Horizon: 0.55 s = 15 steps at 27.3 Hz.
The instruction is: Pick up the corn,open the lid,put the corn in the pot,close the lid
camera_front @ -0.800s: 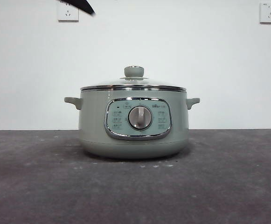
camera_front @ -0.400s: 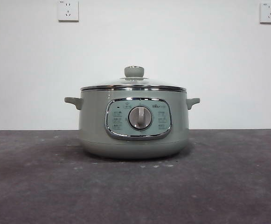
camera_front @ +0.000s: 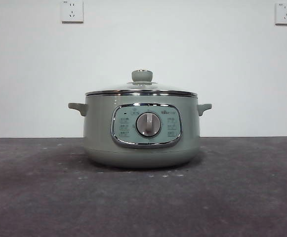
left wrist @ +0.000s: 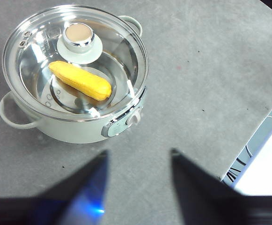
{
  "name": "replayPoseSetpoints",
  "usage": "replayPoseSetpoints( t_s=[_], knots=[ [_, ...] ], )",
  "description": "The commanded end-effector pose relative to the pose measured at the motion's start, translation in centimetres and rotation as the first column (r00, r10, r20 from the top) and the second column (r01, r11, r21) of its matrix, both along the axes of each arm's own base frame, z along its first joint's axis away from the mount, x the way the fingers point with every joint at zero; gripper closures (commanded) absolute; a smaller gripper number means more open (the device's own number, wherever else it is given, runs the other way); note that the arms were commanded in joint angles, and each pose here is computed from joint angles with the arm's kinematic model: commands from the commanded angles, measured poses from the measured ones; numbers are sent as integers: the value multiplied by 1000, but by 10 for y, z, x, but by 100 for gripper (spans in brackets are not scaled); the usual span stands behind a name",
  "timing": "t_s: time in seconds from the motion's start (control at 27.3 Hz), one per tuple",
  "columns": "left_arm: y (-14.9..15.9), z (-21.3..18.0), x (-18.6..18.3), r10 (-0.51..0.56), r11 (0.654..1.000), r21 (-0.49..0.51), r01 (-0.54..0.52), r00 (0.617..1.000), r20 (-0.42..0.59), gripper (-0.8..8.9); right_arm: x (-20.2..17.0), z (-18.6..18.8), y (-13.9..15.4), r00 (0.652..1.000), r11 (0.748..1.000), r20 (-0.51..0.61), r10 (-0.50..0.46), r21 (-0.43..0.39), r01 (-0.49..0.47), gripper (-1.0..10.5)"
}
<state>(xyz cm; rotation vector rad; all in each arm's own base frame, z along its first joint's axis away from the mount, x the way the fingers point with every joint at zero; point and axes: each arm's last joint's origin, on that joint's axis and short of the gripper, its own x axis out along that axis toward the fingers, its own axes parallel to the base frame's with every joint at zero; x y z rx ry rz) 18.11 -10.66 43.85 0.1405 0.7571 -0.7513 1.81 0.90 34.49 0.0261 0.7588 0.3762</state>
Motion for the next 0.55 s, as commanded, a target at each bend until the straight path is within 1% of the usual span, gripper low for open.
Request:
replayPoseSetpoints(
  t_s=[0.04, 0.15, 0.55],
  knots=[
    [-1, 0, 0, -3, 1000, -2, 3, 1000, 0, 822, -1, -4, -1, 1000, 1000, -19, -6, -29, 6, 956],
    [-1, 0, 0, -2, 1000, -2, 2, 1000, 0, 822, 0, -4, -1, 999, 999, -16, -30, -26, 30, 948],
    [-1, 0, 0, 1, 1000, 0, -1, 1000, -1, 816, 0, -4, -2, 999, 999, -9, -37, -35, 37, 946]
  ],
)
